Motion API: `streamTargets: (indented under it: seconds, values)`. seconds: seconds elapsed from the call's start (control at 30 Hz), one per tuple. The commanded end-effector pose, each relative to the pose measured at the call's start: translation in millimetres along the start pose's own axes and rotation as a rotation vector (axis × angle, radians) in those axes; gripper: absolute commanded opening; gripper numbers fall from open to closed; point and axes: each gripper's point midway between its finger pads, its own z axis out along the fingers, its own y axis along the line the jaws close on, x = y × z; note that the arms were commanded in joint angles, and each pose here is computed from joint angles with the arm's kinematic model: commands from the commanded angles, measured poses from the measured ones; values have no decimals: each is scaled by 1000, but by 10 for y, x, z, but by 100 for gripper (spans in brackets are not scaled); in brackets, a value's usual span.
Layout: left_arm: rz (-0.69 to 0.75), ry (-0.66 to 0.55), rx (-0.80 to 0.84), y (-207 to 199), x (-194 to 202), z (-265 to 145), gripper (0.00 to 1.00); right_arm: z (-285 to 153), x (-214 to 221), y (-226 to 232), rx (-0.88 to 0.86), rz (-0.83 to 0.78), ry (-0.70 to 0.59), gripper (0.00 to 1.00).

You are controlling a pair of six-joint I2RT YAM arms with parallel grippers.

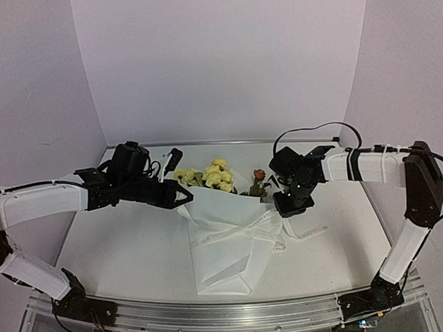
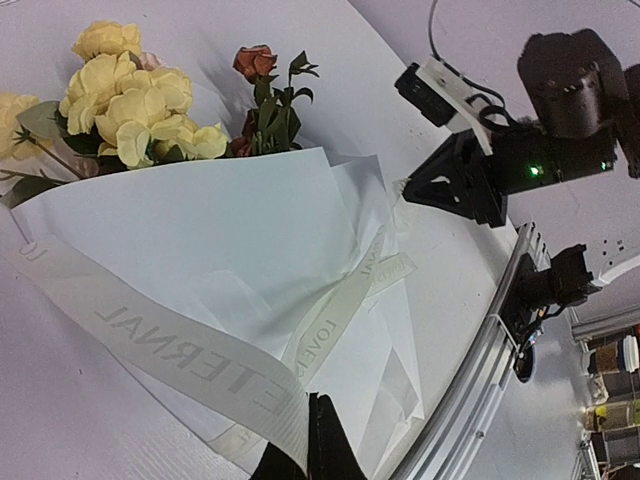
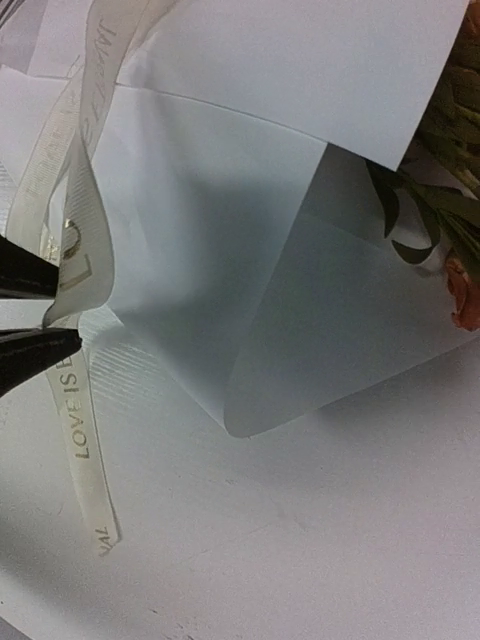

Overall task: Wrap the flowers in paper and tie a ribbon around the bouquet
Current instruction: Cross the ribbon over the folded bouquet.

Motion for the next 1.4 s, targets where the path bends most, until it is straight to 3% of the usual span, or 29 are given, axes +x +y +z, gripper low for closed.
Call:
streamTargets:
  seconds: [0.0, 0.07, 0.3, 0.43, 0.63, 0.83, 0.97, 1.17, 1.37]
  values:
    - [133, -29, 44, -223, -40, -121, 0, 8, -123, 31, -12, 11, 1, 22]
    - [146, -30, 57, -261, -61, -108, 0, -11, -120, 57, -30, 17, 2, 31]
    - [183, -19, 118, -376, -52, -82, 0, -296, -149, 56, -69, 33, -65, 51]
    - [286, -26, 179, -601, 22, -84, 0, -572, -276, 261, -216, 100, -142, 61]
    - [450, -23, 240, -860, 175, 33, 0, -889, -602, 696, -514, 388, -207, 67]
    - [476, -19, 238, -856, 237, 59, 0, -897, -547, 929, -583, 430, -177, 70]
    - [447, 2, 150, -669, 289, 88, 0, -863, -395, 1179, -598, 267, -174, 63]
    - [248, -71, 58, -469, 188, 60, 0, -759, -256, 1500, -543, -81, -234, 55]
    - [227, -137, 78, -506, 127, -42, 0, -630, -268, 1729, -531, -240, -224, 56]
